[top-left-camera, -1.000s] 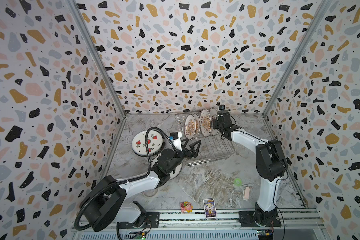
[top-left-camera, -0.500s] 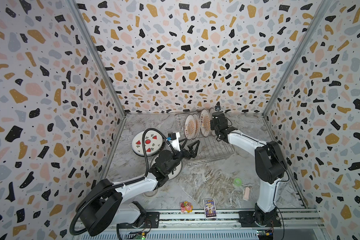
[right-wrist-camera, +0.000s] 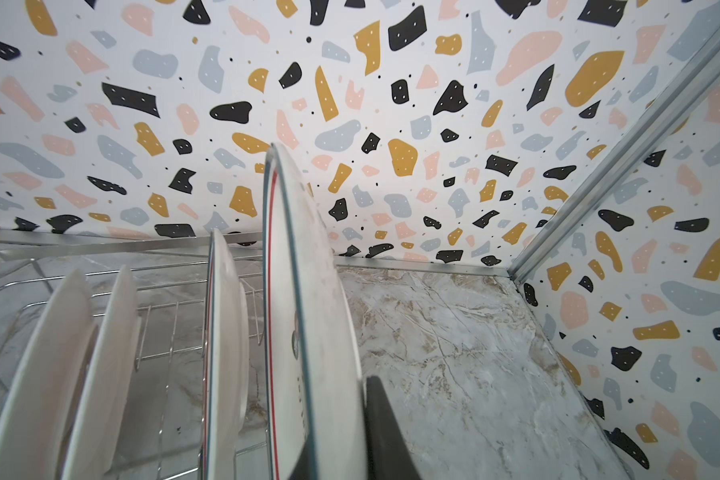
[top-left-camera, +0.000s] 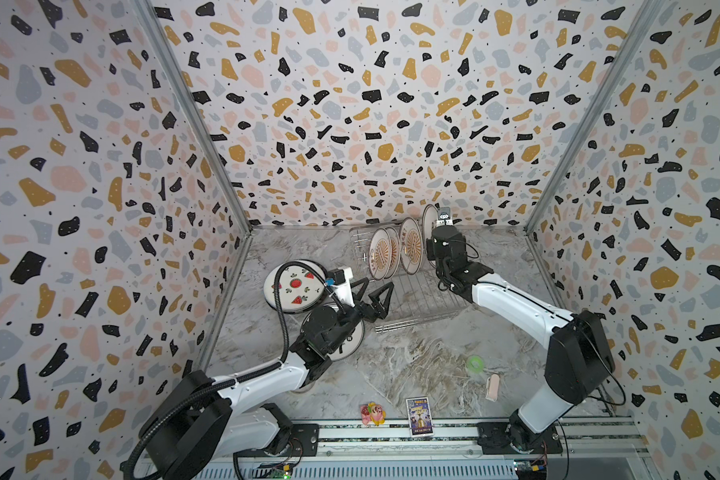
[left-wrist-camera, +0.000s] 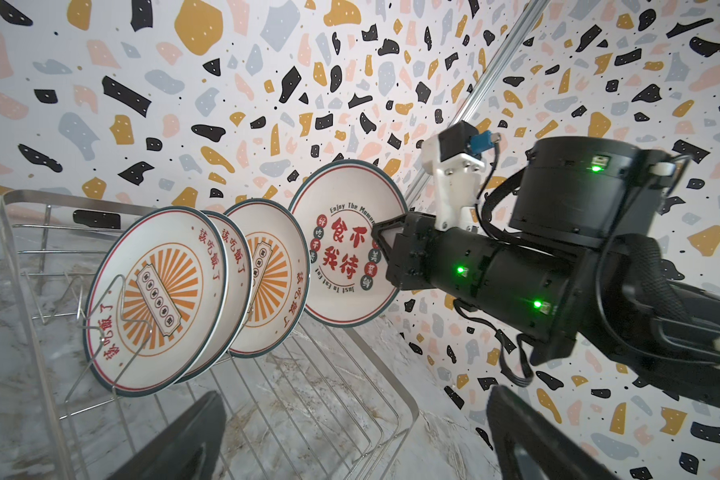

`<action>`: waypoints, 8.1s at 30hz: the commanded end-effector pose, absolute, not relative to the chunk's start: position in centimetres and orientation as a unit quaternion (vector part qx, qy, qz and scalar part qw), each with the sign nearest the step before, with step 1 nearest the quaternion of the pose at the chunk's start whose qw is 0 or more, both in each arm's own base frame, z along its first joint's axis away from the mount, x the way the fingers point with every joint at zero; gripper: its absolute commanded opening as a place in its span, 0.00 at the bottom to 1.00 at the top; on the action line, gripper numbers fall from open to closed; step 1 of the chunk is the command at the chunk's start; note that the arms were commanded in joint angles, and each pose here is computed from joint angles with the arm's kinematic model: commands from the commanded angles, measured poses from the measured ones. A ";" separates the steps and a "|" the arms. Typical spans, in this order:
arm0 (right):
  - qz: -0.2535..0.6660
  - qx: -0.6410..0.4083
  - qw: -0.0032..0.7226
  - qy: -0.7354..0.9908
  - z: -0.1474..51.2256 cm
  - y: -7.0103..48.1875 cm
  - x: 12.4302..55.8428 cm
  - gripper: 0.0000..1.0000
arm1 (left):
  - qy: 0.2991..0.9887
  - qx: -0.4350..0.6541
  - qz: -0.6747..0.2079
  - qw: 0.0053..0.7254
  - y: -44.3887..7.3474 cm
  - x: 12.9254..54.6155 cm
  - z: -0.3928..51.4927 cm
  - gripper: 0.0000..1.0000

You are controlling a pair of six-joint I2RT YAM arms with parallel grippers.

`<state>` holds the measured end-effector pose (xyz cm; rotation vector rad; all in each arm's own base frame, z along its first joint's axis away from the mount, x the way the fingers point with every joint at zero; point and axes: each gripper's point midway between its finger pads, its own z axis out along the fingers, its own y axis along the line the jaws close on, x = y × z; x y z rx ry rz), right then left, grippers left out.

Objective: Unload the plates from the dish rack
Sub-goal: 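Lift the red-text plate up out of the rack with the right gripper, then carry the plate toward the left gripper while the left gripper grasps its rim, then open the right gripper and draw it back while the left gripper holds the plate, then lower the red-text plate onto the flat one with left while right reaches rack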

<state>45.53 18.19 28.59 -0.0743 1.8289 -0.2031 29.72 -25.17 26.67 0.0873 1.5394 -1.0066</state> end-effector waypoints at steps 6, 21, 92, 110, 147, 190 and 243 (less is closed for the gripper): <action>-0.056 0.018 0.676 0.734 35.1 16.5 39.9 0.08 | 0.654 0.036 -0.438 0.615 -24.5 29.0 27.4 1.00; 0.037 0.003 0.710 0.703 36.8 17.0 31.5 0.05 | 0.654 0.044 -0.442 0.613 -23.7 27.7 27.5 1.00; 0.519 -0.298 0.520 0.610 31.3 27.7 23.1 0.03 | 0.568 0.141 -0.586 0.561 -23.9 19.9 27.4 0.29; 0.513 -0.302 0.501 0.629 29.5 29.1 24.4 0.18 | 0.600 0.084 -0.566 0.559 -22.6 21.2 26.0 0.00; 0.414 -0.186 0.568 0.687 26.7 26.7 27.5 0.99 | 0.587 -0.073 -0.528 0.609 -15.3 24.6 25.4 0.00; 0.335 -0.290 0.546 0.710 23.8 37.5 26.6 0.99 | 0.689 -0.391 -0.436 0.427 -8.1 26.1 12.1 0.00; 0.332 -0.272 0.556 0.712 24.0 36.8 26.8 0.99 | 0.726 -0.441 -0.273 0.450 -3.6 25.8 8.5 0.50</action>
